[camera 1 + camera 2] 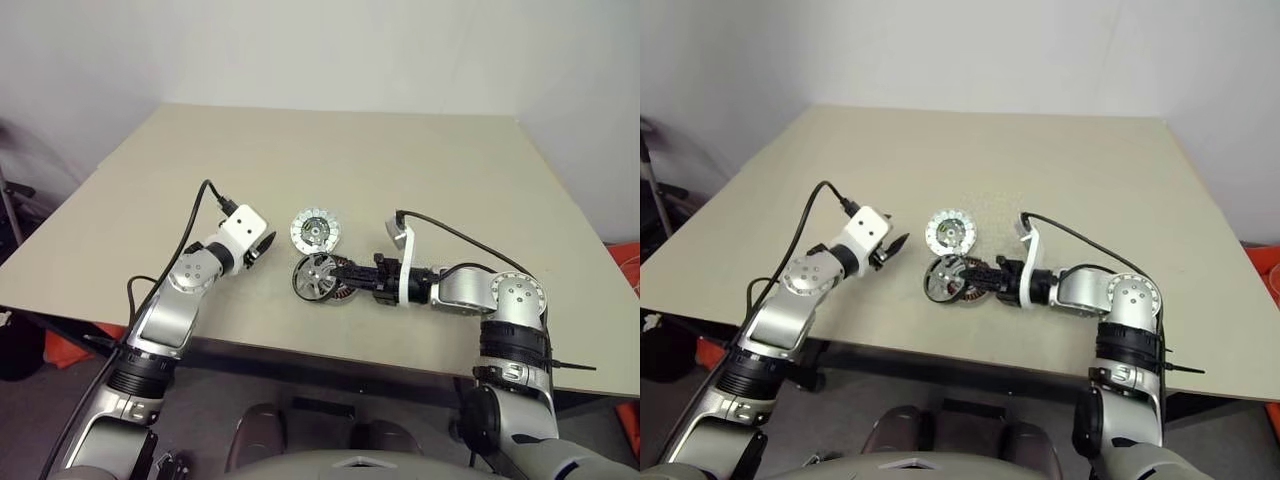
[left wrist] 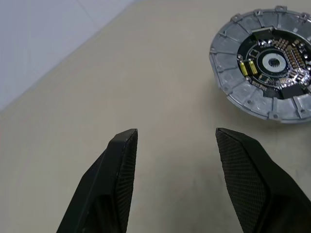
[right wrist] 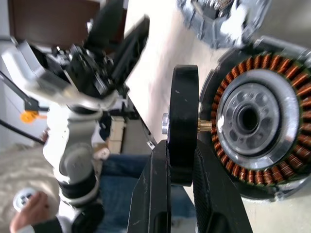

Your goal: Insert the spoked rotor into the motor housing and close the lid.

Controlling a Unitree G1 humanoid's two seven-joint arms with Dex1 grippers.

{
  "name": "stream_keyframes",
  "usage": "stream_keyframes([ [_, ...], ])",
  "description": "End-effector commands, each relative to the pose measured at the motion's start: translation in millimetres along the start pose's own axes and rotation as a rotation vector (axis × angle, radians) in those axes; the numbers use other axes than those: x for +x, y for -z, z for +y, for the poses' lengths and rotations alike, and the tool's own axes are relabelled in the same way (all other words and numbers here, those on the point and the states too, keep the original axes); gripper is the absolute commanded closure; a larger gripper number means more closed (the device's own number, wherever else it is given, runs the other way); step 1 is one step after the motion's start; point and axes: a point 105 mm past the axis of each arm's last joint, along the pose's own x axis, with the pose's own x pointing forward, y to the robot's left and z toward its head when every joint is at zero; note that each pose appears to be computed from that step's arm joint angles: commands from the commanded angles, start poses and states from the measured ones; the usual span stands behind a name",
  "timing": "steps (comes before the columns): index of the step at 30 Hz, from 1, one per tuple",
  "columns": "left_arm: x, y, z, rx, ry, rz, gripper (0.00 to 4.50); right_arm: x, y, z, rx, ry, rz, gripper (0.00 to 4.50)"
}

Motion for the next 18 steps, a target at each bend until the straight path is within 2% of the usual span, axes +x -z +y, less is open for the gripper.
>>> stream_keyframes([
  [1, -1, -10, 1, 0.039, -0.007, -0.037, 1.78, -3, -14, 19, -0.032, -0.058, -0.045, 4.19],
  [5, -1, -9, 1, 0.041, -0.007, -0.034, 1.78, -7, -13, 8, -0.014, -0.016, -0.049, 4.19],
  [18, -1, -7, 1, 0.050, -0.006, -0.030, 1.78, -12, -8, 4, -0.001, 0.000, -0.056, 4.19],
])
